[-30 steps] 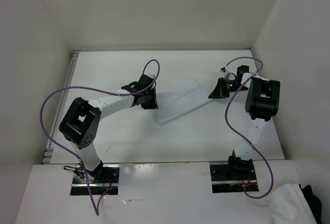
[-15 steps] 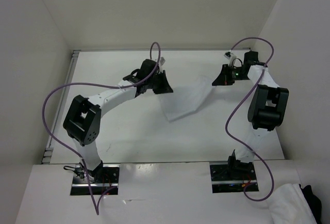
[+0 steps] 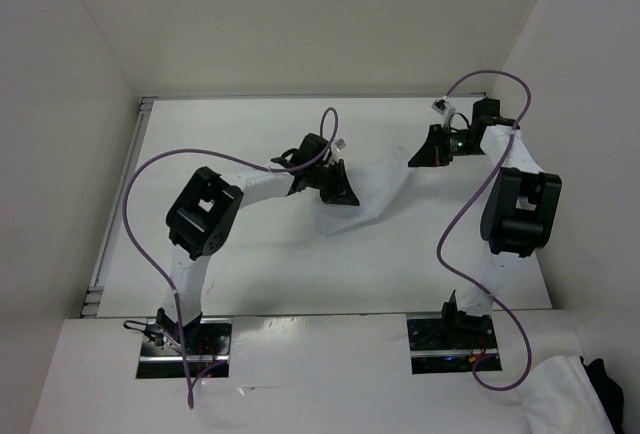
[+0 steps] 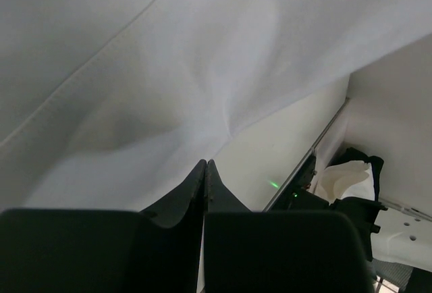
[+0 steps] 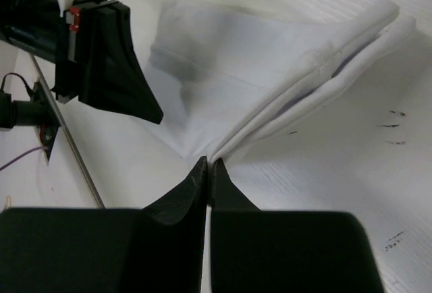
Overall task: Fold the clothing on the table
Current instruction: Fold the skirt
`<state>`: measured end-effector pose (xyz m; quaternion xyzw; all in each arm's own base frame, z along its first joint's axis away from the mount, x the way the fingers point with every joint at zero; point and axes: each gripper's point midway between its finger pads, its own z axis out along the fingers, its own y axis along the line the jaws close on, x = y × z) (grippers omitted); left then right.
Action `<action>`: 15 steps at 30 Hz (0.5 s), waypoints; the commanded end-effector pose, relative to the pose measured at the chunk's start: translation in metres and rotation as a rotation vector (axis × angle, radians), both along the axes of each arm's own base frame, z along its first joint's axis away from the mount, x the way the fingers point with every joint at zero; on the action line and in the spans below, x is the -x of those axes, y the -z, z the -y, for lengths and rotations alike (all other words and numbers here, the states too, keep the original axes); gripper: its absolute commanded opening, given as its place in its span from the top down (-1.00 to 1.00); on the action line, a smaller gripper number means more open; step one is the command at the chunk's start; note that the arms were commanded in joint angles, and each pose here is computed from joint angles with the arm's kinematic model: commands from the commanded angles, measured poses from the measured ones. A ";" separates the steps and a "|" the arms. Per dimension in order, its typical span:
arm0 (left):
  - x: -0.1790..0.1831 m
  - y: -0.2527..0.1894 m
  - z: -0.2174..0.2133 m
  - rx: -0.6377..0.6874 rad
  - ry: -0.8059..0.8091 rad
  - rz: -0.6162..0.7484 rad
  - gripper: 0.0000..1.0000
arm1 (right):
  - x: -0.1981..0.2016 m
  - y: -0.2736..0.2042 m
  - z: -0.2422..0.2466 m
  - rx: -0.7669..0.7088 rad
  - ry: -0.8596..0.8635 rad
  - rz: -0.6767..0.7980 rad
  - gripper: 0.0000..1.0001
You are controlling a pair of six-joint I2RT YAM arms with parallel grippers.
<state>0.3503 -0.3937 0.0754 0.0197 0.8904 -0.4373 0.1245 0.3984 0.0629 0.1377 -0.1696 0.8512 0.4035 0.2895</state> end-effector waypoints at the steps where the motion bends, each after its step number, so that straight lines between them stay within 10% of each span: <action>1: -0.004 -0.018 0.011 0.060 0.010 0.024 1.00 | 0.008 -0.049 -0.015 -0.037 -0.083 0.129 1.00; 15: -0.013 0.009 0.040 0.051 0.024 -0.044 1.00 | 0.049 -0.055 -0.050 -0.041 -0.273 0.147 1.00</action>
